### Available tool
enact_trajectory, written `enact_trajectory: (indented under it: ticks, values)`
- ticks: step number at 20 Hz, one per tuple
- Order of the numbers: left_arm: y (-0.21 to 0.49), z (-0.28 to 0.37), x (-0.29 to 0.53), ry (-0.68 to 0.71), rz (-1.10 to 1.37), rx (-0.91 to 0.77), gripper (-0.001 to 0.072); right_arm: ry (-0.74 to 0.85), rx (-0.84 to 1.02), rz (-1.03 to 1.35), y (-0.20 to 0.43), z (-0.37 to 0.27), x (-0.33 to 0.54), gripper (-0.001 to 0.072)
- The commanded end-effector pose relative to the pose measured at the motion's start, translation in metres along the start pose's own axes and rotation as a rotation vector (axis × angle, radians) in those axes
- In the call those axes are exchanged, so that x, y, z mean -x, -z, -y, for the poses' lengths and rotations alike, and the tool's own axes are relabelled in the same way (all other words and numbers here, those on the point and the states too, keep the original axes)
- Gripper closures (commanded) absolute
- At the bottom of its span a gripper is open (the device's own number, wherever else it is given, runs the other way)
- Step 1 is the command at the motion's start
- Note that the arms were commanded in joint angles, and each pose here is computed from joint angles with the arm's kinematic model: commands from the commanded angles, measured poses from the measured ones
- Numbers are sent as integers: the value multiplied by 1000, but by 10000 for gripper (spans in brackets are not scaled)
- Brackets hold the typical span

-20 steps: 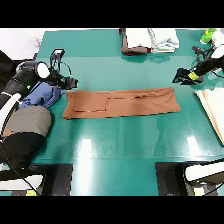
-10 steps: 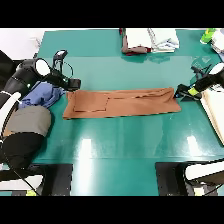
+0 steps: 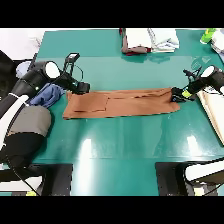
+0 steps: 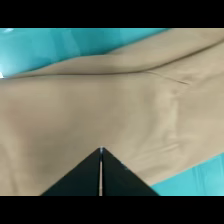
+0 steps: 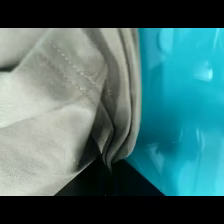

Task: Fold the shirts.

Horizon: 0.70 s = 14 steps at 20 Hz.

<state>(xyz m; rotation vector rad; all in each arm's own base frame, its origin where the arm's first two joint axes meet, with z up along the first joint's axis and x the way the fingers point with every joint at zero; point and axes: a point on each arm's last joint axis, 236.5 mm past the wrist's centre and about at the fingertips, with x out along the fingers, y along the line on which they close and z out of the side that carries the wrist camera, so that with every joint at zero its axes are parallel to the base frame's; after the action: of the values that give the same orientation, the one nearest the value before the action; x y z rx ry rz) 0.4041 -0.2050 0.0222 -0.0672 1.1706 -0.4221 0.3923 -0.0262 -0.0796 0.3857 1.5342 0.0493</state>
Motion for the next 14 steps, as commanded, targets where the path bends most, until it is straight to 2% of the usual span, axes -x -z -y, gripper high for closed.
enact_trajectory:
  ticks: [1,9,14]
  values:
    - [4,23,-17,26,-9,-34,683,6,30,40,-2,-4,17,693]
    - [-17,111,-82,141,-27,-131,683,-23,112,219,22,-47,131,695]
    - [-9,174,-125,249,-64,-180,683,-177,262,376,31,-135,206,695]
